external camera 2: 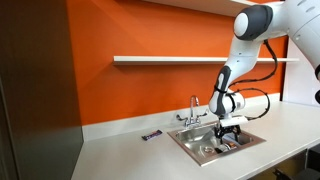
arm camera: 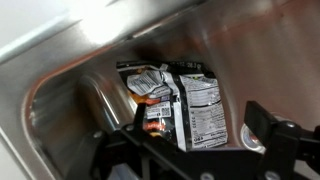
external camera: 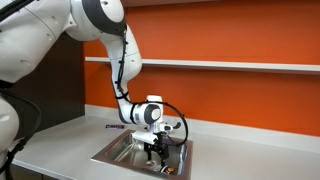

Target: Take the black packet out of the sink and put it on the left side of the counter.

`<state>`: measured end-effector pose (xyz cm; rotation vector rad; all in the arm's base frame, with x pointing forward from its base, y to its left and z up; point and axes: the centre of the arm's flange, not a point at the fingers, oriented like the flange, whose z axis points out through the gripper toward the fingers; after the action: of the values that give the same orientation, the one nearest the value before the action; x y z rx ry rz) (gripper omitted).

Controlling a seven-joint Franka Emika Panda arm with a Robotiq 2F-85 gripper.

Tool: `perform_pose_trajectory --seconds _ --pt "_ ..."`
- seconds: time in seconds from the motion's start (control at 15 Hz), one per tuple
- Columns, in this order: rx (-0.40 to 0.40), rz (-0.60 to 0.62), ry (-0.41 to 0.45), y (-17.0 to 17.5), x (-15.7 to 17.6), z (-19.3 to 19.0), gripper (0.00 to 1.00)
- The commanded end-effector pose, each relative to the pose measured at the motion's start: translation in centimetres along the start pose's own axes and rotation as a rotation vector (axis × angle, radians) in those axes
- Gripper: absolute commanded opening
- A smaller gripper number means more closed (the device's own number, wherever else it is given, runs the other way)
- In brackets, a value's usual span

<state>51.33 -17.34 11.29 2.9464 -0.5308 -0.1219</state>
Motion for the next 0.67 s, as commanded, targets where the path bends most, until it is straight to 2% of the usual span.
perform_pose_trajectory --seconds 0.0,0.6 --pt "0.007 0.008 0.004 0.0 1.3 0.9 1.0" --pt "0.018 0.051 -0.027 0.4 2.0 3.7 1.0"
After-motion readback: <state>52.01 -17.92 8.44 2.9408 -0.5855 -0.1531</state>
